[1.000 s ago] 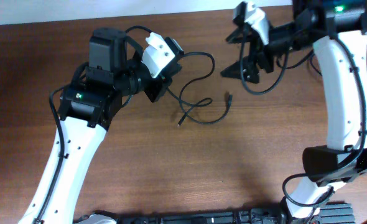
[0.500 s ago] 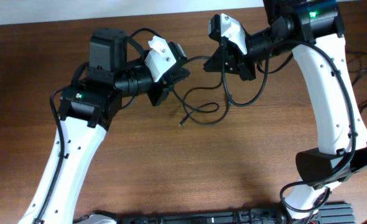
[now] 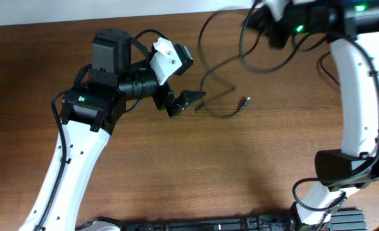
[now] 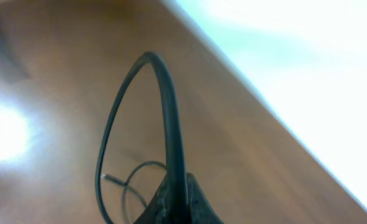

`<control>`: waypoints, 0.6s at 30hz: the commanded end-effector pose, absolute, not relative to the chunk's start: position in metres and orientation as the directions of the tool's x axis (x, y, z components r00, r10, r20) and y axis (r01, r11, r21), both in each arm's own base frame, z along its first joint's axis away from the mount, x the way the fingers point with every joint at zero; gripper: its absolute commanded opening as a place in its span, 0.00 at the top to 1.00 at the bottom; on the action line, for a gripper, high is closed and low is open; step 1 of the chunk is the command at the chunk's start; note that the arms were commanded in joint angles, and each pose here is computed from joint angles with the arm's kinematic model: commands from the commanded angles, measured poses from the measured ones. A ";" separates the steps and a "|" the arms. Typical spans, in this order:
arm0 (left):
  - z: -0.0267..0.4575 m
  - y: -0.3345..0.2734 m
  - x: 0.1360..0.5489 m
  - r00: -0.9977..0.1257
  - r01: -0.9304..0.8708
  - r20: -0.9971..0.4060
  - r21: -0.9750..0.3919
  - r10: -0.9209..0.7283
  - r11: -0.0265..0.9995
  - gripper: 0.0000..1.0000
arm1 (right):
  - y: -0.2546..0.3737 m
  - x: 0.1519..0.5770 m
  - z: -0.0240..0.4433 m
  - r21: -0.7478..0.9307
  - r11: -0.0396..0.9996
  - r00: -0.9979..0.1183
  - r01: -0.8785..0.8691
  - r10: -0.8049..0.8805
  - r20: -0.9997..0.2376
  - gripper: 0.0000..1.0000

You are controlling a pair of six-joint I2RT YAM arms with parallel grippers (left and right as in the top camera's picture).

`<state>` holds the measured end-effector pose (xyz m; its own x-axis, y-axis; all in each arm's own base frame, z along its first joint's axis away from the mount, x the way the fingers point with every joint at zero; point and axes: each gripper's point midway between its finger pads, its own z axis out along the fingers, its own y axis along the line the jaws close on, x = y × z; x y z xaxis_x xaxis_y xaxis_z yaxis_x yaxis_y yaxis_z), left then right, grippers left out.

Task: Untangle cables

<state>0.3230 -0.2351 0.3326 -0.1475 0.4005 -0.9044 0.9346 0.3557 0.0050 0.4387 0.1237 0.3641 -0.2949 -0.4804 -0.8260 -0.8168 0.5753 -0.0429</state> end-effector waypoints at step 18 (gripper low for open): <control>0.340 -0.233 0.319 -0.141 0.933 -0.904 0.015 0.403 0.360 0.01 | -0.059 0.529 0.453 -0.032 0.991 -0.257 -0.127 -0.064 -0.964 0.96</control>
<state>0.3208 -0.2341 0.3295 -0.1654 0.4071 -0.8983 0.9340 0.3571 -0.0101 0.5283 -0.0376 0.4579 -0.2177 -0.0868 -0.9722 -0.2461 0.9687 -0.0314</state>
